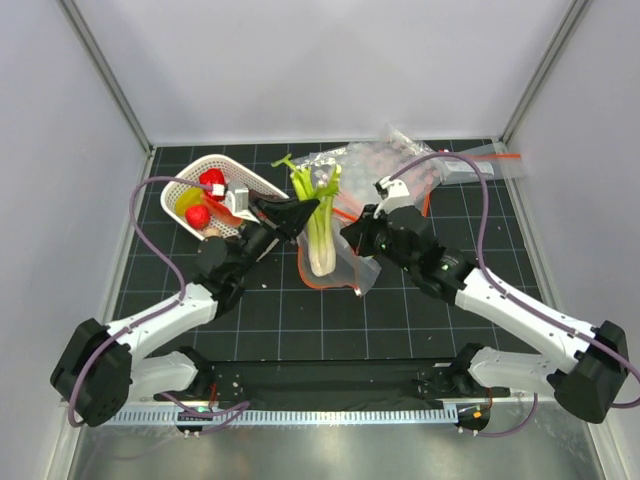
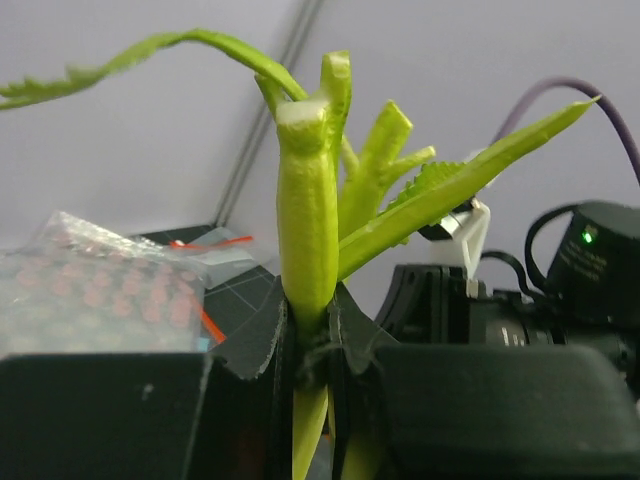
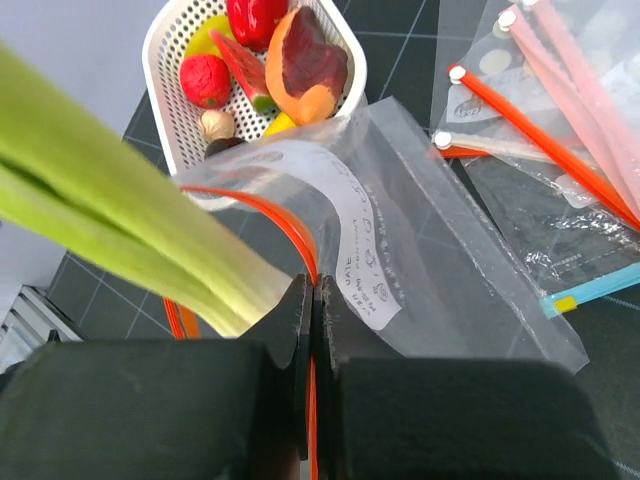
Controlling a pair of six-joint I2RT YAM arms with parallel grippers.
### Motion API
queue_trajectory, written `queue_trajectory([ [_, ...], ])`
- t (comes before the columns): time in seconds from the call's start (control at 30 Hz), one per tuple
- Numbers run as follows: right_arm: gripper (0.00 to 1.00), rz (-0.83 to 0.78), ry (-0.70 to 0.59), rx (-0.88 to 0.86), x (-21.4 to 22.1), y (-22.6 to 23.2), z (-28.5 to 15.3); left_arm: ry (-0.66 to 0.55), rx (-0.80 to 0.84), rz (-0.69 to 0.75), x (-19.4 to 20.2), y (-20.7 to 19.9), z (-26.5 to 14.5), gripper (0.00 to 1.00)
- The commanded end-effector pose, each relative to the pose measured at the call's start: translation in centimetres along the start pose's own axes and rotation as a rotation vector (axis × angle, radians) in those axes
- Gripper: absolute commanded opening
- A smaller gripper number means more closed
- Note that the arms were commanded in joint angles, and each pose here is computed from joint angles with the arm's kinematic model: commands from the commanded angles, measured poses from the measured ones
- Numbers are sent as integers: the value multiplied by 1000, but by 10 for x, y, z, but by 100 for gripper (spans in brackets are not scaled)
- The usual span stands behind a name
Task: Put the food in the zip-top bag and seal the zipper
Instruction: Place the fake vegetable in the zipper food storage bag.
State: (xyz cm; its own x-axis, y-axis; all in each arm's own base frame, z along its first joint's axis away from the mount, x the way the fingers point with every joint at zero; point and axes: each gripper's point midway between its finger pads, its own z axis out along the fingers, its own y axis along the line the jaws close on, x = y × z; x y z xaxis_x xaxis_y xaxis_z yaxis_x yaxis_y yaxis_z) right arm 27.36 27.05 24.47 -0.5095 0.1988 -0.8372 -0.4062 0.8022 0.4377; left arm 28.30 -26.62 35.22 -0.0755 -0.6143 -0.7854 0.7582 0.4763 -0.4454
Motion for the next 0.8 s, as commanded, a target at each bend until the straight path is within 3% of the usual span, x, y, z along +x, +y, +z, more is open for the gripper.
queue_trajectory([
  [0.0, 1, 49, -161, -37, -41, 10, -20, -71, 298, 93, -9, -58, -6, 1],
  [0.27, 1, 65, -238, -23, -62, 6, -46, -50, 435, 119, 8, -86, -11, 0],
  [0.47, 1, 122, -263, -13, -72, 5, -55, -126, 508, 95, -9, -105, -20, 0],
  [0.57, 1, 150, -220, 7, -65, 1, -48, -200, 494, 98, -32, -110, -29, 0],
  [0.77, 1, 248, -31, -160, -34, 23, -22, -250, 493, 149, -46, -113, -42, 0],
])
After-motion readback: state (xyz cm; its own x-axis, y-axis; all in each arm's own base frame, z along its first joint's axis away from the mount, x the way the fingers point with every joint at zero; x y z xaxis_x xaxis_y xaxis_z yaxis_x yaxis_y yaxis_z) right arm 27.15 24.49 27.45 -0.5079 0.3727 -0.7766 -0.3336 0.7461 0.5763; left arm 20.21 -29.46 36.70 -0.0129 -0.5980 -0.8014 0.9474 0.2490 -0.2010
